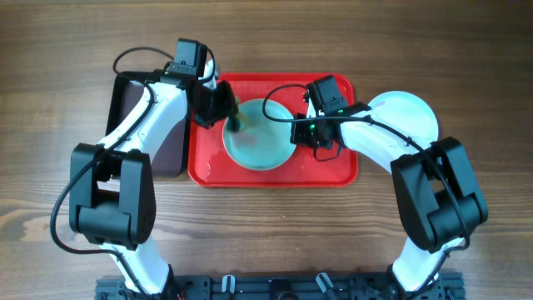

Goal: Clean dirty plates on tray and stack at the side
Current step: 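Lift the sponge away from the blue plate with left gripper, then lift the blue plate and stack it on the plates at right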

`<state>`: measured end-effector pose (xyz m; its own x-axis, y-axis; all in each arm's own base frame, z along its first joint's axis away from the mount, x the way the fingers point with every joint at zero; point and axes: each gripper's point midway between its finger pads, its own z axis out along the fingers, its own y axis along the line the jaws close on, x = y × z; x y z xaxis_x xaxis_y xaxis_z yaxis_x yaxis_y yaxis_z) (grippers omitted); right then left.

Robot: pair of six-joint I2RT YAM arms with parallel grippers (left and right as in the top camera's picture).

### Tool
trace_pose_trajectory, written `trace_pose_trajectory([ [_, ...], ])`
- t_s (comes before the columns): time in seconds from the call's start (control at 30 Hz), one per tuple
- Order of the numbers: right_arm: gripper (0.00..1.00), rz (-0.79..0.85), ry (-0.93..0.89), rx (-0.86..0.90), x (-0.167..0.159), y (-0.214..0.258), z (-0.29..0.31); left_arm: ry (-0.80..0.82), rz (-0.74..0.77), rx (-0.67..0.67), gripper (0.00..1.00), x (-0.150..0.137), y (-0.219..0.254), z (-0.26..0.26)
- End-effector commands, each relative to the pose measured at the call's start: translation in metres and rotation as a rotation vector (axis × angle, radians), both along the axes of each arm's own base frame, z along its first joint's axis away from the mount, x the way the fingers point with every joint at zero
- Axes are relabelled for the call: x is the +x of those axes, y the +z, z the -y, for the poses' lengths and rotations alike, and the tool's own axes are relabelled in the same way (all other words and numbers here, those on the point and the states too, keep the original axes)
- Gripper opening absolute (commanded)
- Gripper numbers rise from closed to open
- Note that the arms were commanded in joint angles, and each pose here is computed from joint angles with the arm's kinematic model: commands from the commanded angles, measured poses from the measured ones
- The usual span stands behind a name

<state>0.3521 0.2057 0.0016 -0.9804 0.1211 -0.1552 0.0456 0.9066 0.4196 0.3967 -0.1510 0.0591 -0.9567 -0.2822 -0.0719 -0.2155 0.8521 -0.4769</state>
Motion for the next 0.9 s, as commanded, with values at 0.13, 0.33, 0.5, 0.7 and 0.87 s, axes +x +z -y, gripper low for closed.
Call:
trace_pose_trajectory([
  [0.13,0.04,0.118,0.035,-0.165,-0.004,0.050,0.031,0.033,-0.033,0.244,0.04,-0.013,-0.006,-0.042],
  [0.33,0.04,0.225,-0.057,-0.358,-0.011,0.096,0.074,0.021,-0.021,0.240,0.04,-0.011,-0.005,-0.041],
  [0.5,0.04,0.372,-0.154,-0.571,-0.017,0.139,0.105,0.017,-0.013,0.239,0.04,-0.010,-0.005,-0.038],
  [0.7,0.04,0.603,-0.203,-0.859,-0.020,0.188,0.118,-0.016,0.009,0.235,0.04,-0.010,-0.004,-0.023],
  [0.87,0.04,0.750,-0.221,-1.015,-0.026,0.218,0.112,-0.048,0.027,0.232,0.04,-0.011,-0.003,-0.010],
])
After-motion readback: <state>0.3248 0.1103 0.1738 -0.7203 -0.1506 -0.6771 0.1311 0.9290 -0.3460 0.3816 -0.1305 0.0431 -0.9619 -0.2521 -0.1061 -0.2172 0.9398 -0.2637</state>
